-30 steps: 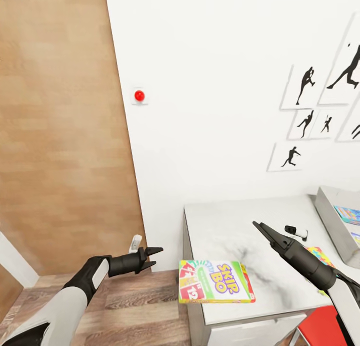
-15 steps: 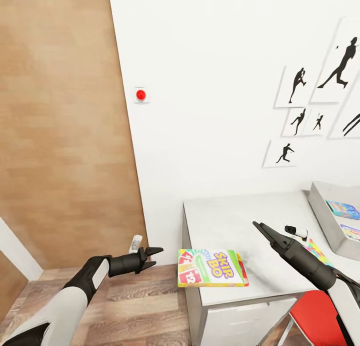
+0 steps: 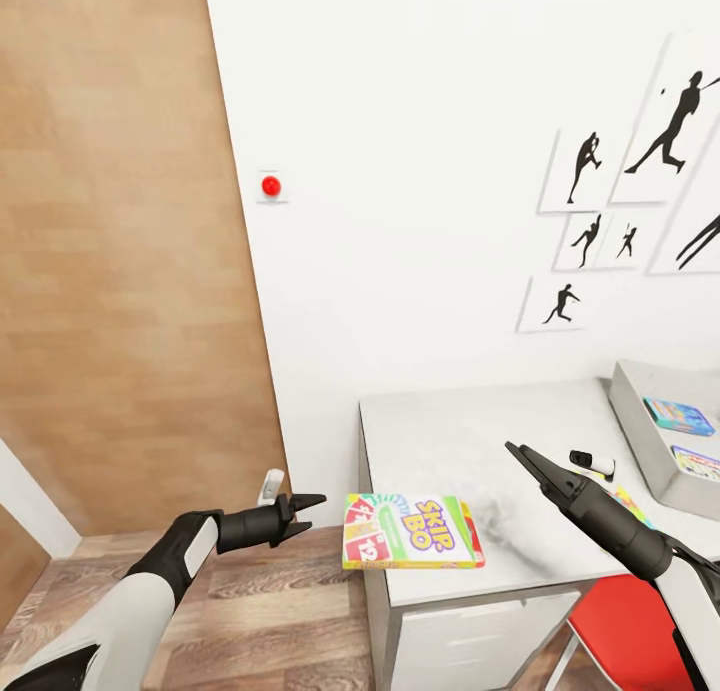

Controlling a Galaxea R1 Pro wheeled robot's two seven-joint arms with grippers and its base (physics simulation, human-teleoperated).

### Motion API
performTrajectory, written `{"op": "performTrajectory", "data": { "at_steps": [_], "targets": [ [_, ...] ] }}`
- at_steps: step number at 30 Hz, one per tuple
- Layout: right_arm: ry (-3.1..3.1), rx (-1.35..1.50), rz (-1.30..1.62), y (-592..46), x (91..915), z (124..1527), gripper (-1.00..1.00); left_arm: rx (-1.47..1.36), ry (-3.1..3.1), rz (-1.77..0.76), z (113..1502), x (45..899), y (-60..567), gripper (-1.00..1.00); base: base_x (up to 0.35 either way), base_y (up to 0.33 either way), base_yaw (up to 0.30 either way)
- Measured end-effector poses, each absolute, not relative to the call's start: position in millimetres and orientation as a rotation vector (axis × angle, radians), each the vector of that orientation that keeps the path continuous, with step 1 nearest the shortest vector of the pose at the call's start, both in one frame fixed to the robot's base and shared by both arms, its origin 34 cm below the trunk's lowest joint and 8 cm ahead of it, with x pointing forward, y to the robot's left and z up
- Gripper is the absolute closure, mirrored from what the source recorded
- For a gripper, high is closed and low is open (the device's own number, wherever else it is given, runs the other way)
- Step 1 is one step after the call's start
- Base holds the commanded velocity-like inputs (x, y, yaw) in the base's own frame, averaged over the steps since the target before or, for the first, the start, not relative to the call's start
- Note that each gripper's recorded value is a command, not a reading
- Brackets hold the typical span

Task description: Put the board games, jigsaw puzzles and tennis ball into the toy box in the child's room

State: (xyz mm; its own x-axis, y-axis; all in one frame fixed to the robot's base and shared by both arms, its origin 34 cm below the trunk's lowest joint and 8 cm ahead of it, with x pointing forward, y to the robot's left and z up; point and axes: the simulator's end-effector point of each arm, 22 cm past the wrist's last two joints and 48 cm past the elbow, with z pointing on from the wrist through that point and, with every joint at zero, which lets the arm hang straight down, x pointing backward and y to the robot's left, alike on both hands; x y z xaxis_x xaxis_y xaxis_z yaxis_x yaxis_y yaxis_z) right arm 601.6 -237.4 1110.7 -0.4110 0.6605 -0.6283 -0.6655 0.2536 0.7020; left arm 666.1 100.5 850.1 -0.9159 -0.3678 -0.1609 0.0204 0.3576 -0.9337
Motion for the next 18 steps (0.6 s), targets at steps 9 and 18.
{"op": "performTrajectory", "data": {
  "at_steps": [9, 18],
  "targets": [
    [1.368, -0.005, 1.449, -237.5, 603.2, 1099.5, -1.00, -0.306, 2.281, -1.577, 839.1, 668.0, 100.7, -1.00, 0.000, 0.000, 0.000],
    [1.371, -0.002, 1.447, -237.4, 603.6, 1085.6, -1.00, -0.304, 2.281, -1.576, 827.4, 669.5, 100.6, -1.00, 0.000, 0.000, 0.000]
  ]
}}
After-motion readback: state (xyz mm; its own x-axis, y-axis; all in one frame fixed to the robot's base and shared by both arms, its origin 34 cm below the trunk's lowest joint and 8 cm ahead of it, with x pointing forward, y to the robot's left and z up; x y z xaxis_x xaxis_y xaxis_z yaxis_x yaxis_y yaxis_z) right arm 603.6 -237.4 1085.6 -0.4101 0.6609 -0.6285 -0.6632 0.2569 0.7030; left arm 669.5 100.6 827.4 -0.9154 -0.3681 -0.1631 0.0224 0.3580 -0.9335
